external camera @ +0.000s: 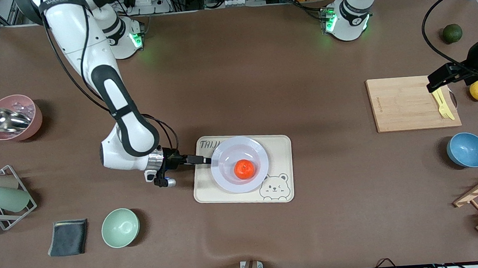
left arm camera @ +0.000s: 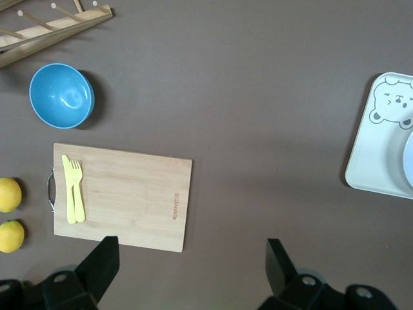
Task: Place orange and plate with both arms
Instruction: 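Open the right gripper and draw it back from the plate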
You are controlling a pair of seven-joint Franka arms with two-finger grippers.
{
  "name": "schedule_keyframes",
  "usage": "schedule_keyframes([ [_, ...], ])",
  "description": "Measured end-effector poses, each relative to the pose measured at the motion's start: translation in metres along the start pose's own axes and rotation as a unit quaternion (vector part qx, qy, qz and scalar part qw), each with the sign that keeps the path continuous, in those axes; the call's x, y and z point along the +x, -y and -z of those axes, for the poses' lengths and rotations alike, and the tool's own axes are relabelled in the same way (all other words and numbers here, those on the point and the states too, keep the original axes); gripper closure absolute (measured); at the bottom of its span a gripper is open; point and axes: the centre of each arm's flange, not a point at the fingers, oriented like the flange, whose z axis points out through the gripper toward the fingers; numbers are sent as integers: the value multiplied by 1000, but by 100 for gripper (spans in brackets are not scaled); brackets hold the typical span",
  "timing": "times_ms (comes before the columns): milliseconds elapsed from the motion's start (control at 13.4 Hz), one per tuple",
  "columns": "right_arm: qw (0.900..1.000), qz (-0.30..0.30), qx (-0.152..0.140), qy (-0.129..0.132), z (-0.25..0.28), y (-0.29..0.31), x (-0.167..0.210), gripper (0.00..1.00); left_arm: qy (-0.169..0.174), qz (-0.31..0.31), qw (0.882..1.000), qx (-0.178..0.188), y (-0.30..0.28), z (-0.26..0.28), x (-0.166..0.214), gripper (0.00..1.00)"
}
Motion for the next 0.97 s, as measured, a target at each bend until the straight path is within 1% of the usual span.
schedule_keyframes([
  [149,1000,1,-6,10,16,11,0,0,0,0,1000,0,0,0,0,0],
  [299,999,2,-9,32,35,8,2,0,0,-2,1000,0,-2,0,0,0],
  [448,998,6,-20,57,63,-5,7,0,0,-3,1000,0,-4,0,-1,0],
  [523,997,9,-32,69,80,-13,9,0,0,-3,1000,0,-4,0,-1,0],
  [673,993,21,-71,90,120,-26,11,0,0,-3,1000,0,-3,0,-1,0],
  [897,985,36,-124,113,181,-28,4,0,-3,-1,1000,0,-2,3,-1,0],
  [972,982,33,-143,117,201,-24,0,0,-4,-1,1000,-1,-1,4,-1,0],
])
